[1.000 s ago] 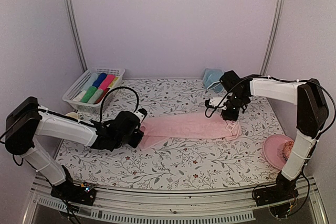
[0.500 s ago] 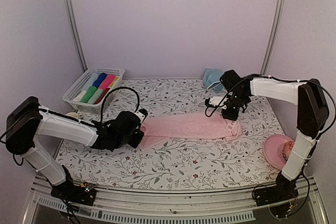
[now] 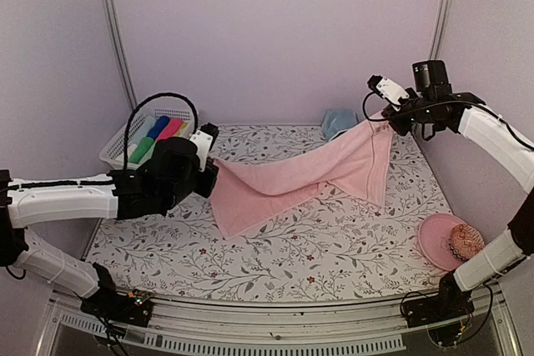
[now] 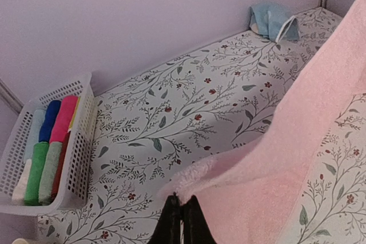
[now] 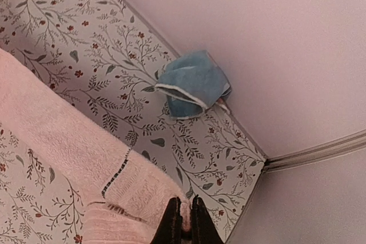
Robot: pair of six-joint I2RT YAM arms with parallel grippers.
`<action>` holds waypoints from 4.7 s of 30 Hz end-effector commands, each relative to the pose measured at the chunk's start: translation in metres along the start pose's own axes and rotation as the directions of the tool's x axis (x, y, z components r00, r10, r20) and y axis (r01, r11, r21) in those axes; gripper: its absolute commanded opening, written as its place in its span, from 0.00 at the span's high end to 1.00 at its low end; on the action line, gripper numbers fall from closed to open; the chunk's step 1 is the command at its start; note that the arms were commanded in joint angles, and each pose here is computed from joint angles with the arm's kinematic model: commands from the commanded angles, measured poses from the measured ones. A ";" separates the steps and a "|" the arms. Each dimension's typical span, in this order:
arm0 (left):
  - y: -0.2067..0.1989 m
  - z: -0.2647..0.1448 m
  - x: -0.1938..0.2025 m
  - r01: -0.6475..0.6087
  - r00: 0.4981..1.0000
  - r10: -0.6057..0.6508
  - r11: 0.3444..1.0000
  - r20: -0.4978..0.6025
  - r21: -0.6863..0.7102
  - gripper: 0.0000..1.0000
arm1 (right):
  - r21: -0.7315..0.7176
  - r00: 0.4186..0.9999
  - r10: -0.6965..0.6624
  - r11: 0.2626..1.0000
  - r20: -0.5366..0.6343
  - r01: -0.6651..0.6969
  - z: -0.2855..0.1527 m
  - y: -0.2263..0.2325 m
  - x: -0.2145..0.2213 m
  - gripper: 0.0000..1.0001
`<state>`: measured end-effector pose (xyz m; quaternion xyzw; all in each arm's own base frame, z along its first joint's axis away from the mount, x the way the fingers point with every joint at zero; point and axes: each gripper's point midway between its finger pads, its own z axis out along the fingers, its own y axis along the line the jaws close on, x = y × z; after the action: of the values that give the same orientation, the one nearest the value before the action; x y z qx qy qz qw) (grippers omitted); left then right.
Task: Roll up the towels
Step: Pick up the towel from the center of the board, then flatten out the towel at the center of the board, then fold the towel at the center of the board.
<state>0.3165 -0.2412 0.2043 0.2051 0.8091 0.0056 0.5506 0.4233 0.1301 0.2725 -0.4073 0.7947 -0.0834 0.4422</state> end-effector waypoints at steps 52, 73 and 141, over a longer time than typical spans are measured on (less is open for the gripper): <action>0.107 0.225 0.046 -0.057 0.976 0.025 0.987 -0.216 -0.147 1.00 | 0.123 0.971 0.186 0.978 -0.147 -0.169 0.181 -0.060 0.123 0.98; 0.074 0.210 0.057 -0.159 0.961 0.179 0.981 -0.212 0.108 1.00 | -0.081 0.997 0.071 0.994 -0.005 -0.071 0.131 -0.019 0.105 0.98; 0.010 0.076 0.151 0.015 0.875 0.056 0.990 -0.481 0.142 1.00 | -0.412 0.980 -0.195 0.897 -0.045 0.160 0.029 0.113 0.202 0.97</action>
<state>0.3417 -0.1877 0.0441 0.2370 0.9167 0.0096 0.3216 0.3300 0.0661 0.0774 -0.5525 0.7705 0.0246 0.3171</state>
